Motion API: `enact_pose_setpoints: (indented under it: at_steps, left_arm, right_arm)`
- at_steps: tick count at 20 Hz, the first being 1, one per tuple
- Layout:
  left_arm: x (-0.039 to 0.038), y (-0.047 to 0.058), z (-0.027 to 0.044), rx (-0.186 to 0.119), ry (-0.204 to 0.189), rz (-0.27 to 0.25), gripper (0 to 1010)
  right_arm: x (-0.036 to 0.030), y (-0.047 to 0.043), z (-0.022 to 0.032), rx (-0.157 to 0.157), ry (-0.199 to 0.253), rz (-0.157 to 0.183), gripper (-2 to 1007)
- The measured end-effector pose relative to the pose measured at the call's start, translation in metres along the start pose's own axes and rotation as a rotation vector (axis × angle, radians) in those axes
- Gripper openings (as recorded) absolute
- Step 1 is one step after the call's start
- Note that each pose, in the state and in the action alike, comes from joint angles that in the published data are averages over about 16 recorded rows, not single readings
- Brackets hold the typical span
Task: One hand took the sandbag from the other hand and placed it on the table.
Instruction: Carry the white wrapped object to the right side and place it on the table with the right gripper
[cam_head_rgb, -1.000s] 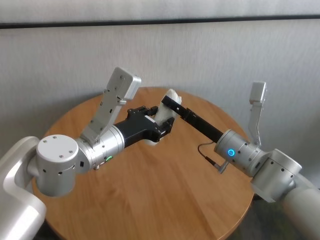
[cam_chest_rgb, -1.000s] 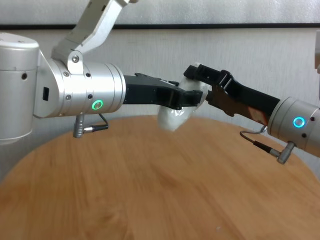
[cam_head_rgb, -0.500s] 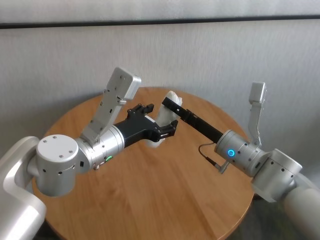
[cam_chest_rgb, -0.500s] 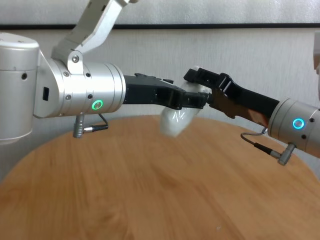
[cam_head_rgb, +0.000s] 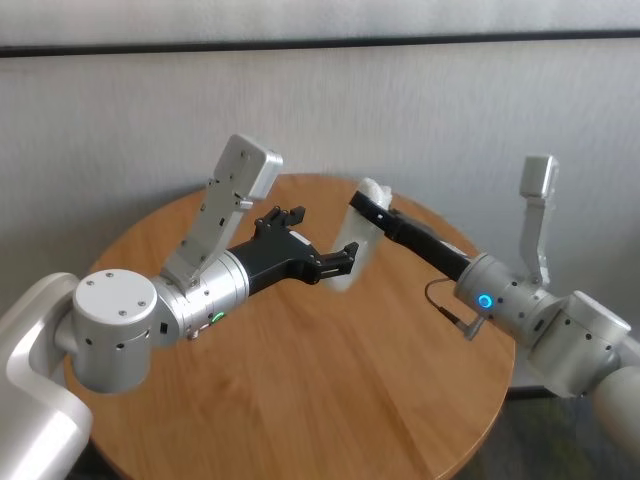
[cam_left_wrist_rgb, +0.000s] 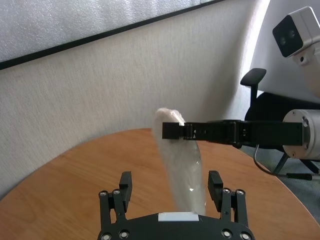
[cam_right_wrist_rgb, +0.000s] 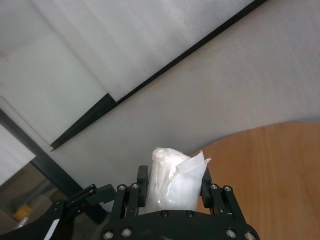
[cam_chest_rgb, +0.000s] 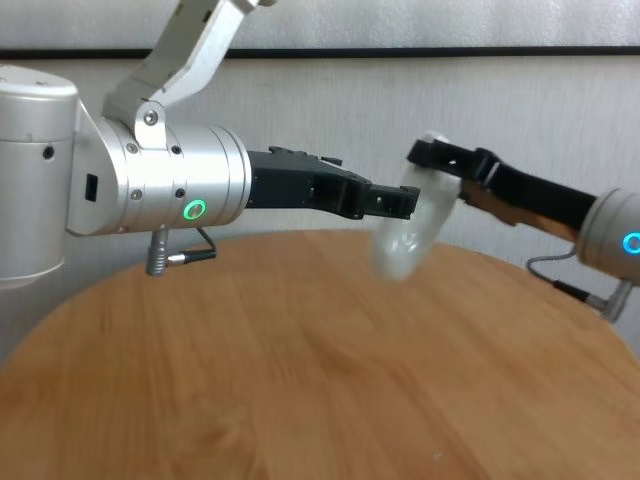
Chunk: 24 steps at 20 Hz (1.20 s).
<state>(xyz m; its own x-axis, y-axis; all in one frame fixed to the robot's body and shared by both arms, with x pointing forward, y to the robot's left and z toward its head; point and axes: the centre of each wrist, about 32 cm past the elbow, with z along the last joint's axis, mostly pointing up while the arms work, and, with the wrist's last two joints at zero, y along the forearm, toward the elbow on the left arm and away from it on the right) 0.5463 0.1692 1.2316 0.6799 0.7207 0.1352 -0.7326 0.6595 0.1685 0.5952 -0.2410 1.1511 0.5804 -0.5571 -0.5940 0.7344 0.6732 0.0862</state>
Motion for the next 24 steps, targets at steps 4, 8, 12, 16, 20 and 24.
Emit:
enact_pose_setpoints:
  at_steps: [4, 8, 12, 16, 20, 24]
  left_arm:
    - [0.0019, 0.002, -0.0009, 0.009, 0.011, 0.053, 1000]
    - [0.0031, 0.004, -0.0022, 0.017, 0.030, 0.125, 1000]
    - [0.0039, 0.006, -0.0039, 0.025, 0.053, 0.200, 1000]
    - [0.0037, 0.008, -0.0052, 0.028, 0.071, 0.251, 1000]
    - [0.0026, 0.009, -0.0057, 0.027, 0.081, 0.272, 1000]
    - [0.0021, 0.008, -0.0057, 0.026, 0.083, 0.272, 1000]
  right_arm:
    - [0.0042, -0.0104, 0.0106, -0.018, -0.074, -0.029, 600]
    - [0.0062, -0.0225, 0.0213, -0.063, -0.144, -0.056, 599]
    - [0.0056, -0.0345, 0.0308, -0.138, -0.209, -0.081, 599]
    - [0.0029, -0.0442, 0.0391, -0.236, -0.269, -0.108, 599]
    - [0.0008, -0.0498, 0.0461, -0.322, -0.320, -0.143, 598]
    - [0.0010, -0.0487, 0.0522, -0.383, -0.363, -0.175, 598]
